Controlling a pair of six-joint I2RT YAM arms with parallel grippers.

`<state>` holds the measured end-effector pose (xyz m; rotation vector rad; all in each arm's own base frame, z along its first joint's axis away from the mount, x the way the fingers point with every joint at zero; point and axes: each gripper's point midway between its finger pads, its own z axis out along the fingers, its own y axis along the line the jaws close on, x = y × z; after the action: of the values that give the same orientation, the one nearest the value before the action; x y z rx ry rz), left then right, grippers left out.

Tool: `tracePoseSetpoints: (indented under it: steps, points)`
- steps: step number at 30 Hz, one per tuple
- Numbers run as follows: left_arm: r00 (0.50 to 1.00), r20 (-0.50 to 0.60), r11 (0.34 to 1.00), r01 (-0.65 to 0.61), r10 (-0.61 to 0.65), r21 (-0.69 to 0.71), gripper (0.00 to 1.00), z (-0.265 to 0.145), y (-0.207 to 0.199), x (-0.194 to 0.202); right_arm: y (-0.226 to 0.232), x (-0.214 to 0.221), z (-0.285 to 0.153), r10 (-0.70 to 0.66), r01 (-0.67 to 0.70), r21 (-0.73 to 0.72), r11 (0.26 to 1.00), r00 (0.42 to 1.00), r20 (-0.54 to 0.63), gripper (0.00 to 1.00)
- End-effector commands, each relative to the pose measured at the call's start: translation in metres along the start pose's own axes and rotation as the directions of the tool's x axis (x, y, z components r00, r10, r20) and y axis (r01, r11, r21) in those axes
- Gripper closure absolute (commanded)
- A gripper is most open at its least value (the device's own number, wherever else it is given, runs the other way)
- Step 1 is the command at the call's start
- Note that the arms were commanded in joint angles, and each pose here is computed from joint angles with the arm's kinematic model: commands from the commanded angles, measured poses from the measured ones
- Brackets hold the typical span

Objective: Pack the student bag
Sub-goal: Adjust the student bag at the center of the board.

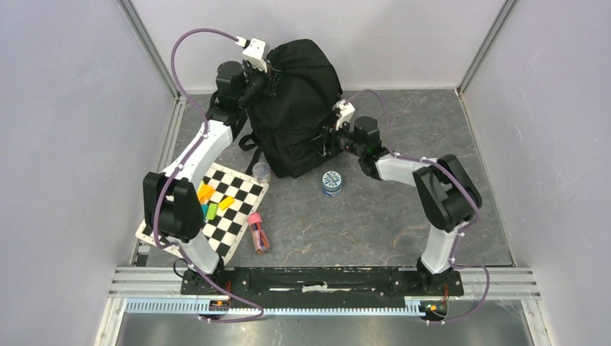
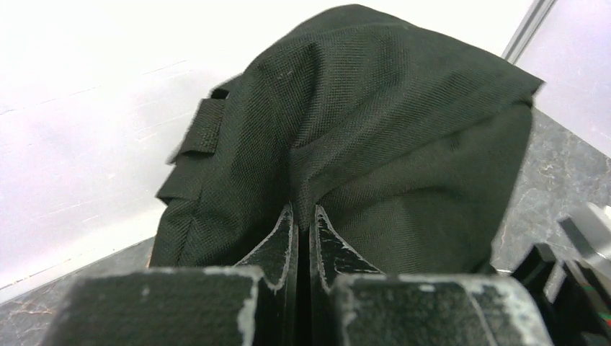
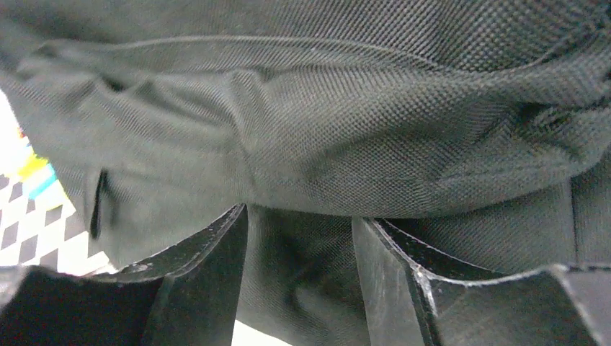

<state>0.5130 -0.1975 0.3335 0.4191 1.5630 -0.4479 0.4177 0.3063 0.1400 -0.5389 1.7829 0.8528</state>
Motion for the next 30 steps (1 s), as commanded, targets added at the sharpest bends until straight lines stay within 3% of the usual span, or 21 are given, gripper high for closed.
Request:
tracePoseSetpoints:
  steps: [1,7,12,20,23,25,27,30]
  points:
    - [0.988,-0.151,0.998,-0.011,0.019,0.056,0.98,0.006,-0.025,0.048,-0.044,0.032,0.029,0.043,-0.034,0.159,0.987,0.997,-0.057,0.40]
    - [0.991,-0.124,0.995,-0.035,0.045,0.088,0.98,-0.006,-0.048,0.043,-0.045,0.043,0.016,-0.004,0.019,0.165,0.986,0.996,-0.091,0.37]
    - [0.997,-0.077,0.999,0.007,-0.003,0.052,0.98,-0.008,-0.046,0.016,-0.024,0.011,0.004,-0.098,0.102,0.093,0.990,0.994,-0.047,0.31]
    - [0.999,-0.041,1.000,0.002,-0.002,0.008,0.98,-0.018,-0.040,-0.031,-0.048,-0.045,-0.067,-0.157,0.141,0.162,0.977,0.983,0.095,0.16]
    - [0.999,-0.053,0.997,0.005,-0.001,0.077,0.98,-0.021,-0.053,-0.037,-0.069,-0.063,-0.077,-0.208,0.194,0.150,0.969,0.974,0.085,0.02]
    - [0.999,-0.052,0.990,0.012,-0.005,0.143,0.91,-0.026,-0.065,-0.040,-0.075,-0.072,-0.078,-0.253,0.241,0.130,0.962,0.964,0.082,0.02]
    - [0.999,-0.040,0.983,0.030,-0.023,0.182,0.78,-0.032,-0.075,-0.044,-0.076,-0.082,-0.074,-0.293,0.283,0.105,0.953,0.951,0.097,0.02]
    - [0.999,-0.003,0.977,0.051,-0.052,0.209,0.45,-0.047,-0.084,-0.058,-0.079,-0.096,-0.063,-0.323,0.315,0.080,0.946,0.938,0.127,0.02]
